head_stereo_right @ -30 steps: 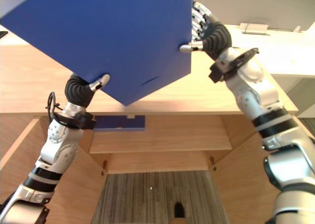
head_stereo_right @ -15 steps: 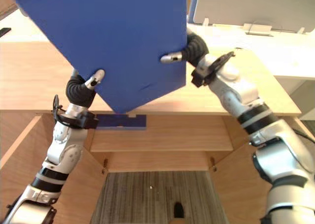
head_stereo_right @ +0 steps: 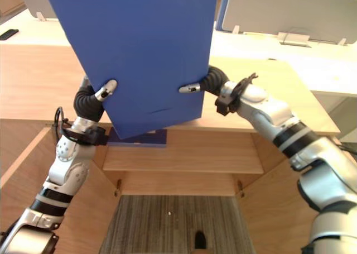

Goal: Walk over to the cabinet, pick up the folder, carry it to the office cabinet, place the folder inside the office cabinet, then close the office cabinet door

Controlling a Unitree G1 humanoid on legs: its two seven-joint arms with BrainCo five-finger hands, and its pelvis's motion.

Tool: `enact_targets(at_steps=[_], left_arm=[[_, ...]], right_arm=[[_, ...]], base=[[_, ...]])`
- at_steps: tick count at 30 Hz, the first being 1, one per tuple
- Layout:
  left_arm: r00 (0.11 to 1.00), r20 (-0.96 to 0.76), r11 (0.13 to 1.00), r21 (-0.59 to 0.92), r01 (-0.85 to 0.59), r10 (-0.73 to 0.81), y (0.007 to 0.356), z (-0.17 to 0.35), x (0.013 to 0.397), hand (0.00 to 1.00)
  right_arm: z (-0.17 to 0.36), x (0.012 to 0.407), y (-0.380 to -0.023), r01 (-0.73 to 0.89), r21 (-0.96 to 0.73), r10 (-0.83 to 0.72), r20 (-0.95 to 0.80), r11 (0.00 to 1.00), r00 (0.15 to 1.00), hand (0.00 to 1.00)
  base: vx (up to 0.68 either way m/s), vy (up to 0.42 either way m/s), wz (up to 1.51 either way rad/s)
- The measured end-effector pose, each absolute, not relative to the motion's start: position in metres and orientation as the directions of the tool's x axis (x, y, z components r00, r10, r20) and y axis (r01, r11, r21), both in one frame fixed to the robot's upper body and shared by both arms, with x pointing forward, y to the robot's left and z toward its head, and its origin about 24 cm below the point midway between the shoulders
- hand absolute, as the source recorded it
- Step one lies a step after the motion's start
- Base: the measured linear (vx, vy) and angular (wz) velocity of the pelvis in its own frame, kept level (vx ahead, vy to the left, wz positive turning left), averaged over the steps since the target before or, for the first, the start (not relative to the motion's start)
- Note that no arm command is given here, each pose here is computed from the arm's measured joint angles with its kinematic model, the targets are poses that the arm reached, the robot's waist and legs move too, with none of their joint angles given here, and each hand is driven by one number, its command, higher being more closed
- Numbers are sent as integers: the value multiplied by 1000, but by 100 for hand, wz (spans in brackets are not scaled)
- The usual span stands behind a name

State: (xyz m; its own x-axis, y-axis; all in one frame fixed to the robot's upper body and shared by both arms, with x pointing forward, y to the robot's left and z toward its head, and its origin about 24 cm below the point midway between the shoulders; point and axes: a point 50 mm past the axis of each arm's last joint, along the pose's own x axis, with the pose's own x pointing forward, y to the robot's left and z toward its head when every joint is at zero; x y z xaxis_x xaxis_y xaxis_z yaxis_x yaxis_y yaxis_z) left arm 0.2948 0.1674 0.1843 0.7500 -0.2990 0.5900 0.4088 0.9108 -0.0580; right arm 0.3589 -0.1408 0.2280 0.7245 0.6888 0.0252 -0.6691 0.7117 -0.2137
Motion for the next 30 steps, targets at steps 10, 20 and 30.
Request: enact_targets(at_steps=[10, 20, 30], left_arm=[[778, 553, 889, -137, 437, -298, 159, 168, 294, 0], [809, 197, 814, -73, 576, -554, 163, 88, 252, 0], [751, -291, 796, -72, 601, -593, 131, -31, 215, 0]], right_arm=[[209, 353, -145, -659, -100, 666, 89, 746, 741, 100], [245, 317, -132, -617, -499, 762, 153, 609, 629, 100], [260, 250, -87, -477, -789, 917, 277, 387, 287, 100]], base=[[-3, -2, 0], [-3, -3, -4], [-38, -15, -10]])
